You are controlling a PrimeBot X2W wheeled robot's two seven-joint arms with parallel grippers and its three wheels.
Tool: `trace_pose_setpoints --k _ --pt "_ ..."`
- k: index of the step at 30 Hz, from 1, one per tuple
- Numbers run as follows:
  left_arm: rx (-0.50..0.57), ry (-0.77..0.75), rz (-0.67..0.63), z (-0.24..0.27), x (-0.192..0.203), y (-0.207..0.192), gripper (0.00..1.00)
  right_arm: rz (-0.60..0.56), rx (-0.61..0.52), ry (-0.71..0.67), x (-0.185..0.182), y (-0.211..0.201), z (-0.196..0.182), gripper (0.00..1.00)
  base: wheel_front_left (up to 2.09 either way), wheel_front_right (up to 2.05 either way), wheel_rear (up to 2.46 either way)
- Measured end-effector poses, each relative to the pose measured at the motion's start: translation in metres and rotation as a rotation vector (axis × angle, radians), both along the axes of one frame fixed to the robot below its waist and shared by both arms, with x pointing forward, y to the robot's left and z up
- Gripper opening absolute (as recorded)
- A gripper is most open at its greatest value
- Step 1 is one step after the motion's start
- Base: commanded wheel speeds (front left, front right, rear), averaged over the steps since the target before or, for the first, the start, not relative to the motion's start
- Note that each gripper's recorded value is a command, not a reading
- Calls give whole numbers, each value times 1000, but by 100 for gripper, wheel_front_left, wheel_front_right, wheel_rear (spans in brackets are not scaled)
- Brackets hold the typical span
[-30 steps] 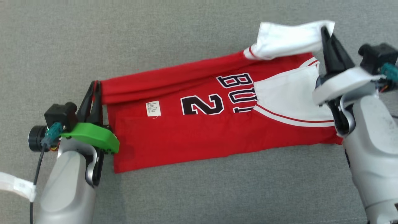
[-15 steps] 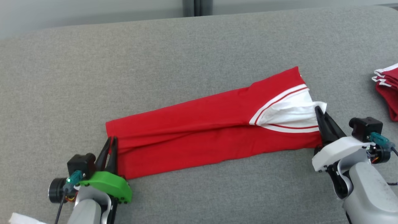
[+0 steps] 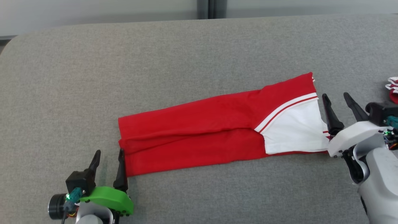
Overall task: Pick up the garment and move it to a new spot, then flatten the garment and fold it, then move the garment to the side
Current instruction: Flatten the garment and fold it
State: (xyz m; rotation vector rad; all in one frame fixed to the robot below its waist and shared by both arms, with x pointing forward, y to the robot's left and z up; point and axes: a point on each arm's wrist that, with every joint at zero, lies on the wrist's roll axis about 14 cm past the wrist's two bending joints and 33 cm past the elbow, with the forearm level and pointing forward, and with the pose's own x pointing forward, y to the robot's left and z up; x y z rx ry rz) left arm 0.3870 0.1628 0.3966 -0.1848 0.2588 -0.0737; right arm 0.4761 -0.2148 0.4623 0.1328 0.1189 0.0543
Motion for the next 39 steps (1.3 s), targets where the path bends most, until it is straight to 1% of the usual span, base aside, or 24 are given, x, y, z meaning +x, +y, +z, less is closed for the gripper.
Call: trace_pose_setpoints --k 3,5,9,11,12,13,14,17,19,21,23,25,29,33,36,39 --pt "0 -14 -4 4 6 -1 100 27 -9 70 10 10 -14 100 0 0 0" --pt "-13 -25 -3 7 11 -2 100 41 -8 148 13 18 -33 100 0 0 0" --pt "-20 -25 9 7 13 1 100 70 6 290 5 36 -73 100 0 0 0" --pt "-20 -21 16 6 11 4 100 91 22 325 2 48 -84 100 0 0 0" --pt "-20 -18 20 5 10 5 100 100 26 337 1 53 -87 61 0 0 0" --pt "-19 -16 22 5 10 5 100 97 32 344 1 53 -89 36 0 0 0" --pt "-20 -15 21 5 10 5 100 86 45 342 0 50 -89 0 0 0 0" --pt "-22 -11 14 4 8 2 100 24 41 319 -3 26 -88 0 0 0 0" --pt "-26 -9 0 3 6 -3 100 -25 33 277 -5 9 -83 0 0 0 0" --pt "-28 -12 -14 5 5 -8 100 -76 -2 242 -8 -16 -74 0 0 0 0" --pt "-34 -17 -30 6 4 -13 100 -125 -40 197 -8 -41 -60 0 0 0 0" --pt "-41 -25 -46 10 3 -20 100 -129 -61 134 -4 -44 -40 0 0 0 0" --pt "-51 -30 -63 13 -2 -29 100 -60 -30 -17 1 -8 1 0 0 0 0" --pt "-54 -38 -79 17 -6 -36 100 75 39 -93 -9 53 22 0 0 0 0" --pt "-54 -36 -91 17 -11 -39 100 180 104 -110 -17 96 34 0 0 0 0" --pt "-56 -41 -82 19 -14 -38 100 322 178 -99 -27 150 44 0 0 0 0"
